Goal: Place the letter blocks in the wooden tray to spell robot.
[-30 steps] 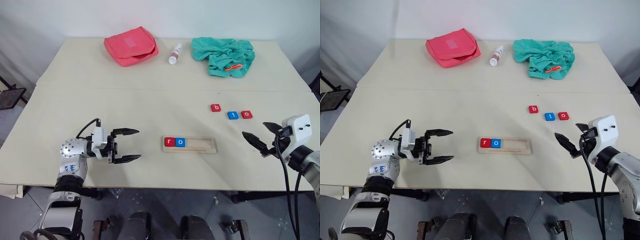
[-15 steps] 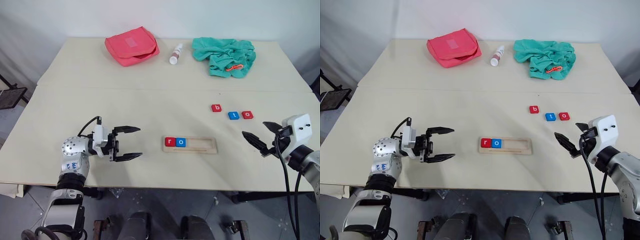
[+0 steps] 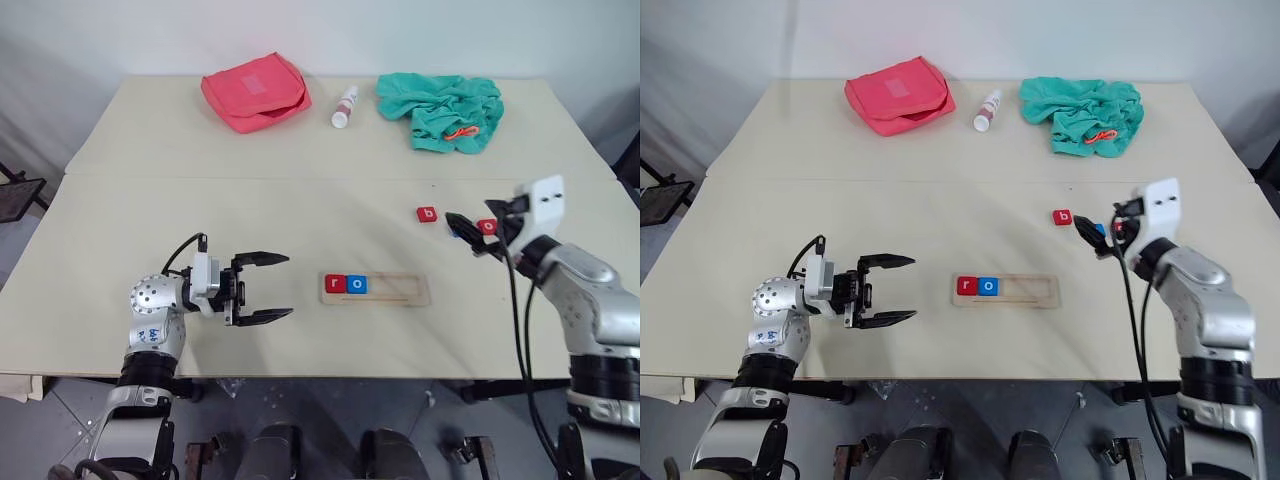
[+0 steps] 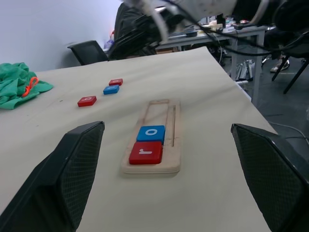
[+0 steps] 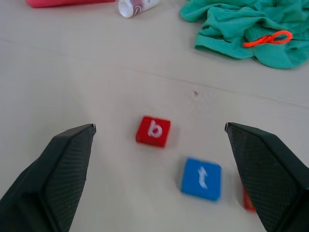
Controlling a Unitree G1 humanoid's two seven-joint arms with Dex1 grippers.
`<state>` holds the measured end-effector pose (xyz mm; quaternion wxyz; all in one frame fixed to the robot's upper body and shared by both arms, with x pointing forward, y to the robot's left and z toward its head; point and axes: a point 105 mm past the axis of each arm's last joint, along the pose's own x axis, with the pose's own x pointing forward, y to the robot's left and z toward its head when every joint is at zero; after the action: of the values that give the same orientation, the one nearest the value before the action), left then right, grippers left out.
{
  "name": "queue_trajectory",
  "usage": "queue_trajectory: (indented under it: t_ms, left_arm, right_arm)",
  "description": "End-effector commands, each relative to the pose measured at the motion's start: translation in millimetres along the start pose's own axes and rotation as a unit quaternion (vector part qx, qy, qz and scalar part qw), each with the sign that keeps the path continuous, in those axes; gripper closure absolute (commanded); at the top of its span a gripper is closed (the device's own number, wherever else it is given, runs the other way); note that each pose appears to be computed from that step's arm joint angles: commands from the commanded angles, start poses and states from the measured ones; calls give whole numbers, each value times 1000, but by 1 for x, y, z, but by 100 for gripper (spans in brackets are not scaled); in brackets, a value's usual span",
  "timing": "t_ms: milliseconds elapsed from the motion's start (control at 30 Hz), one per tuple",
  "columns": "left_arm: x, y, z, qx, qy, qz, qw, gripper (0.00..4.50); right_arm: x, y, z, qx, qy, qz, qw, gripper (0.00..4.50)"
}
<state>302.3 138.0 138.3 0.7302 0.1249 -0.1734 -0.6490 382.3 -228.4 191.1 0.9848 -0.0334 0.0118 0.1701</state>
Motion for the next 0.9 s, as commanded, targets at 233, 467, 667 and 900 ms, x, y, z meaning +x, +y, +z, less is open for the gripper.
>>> queue_trajectory:
  t_ms: [233, 467, 667, 900]
  left_arm:
    - [-1, -8, 10, 20, -8, 8, 1000, 3]
    - [-1, -17, 9, 17, -10, 18, 1000, 3]
    - [0, -20, 9, 16, -12, 22, 1000, 3]
    - [0, -20, 7, 16, -12, 27, 999, 3]
  right_arm:
    - [54, 2, -12, -22, 11, -25, 999, 0]
    - [73, 2, -26, -22, 32, -36, 999, 0]
    - [79, 10, -32, -18, 41, -23, 999, 0]
    - [84, 18, -39, -9, 53, -20, 998, 0]
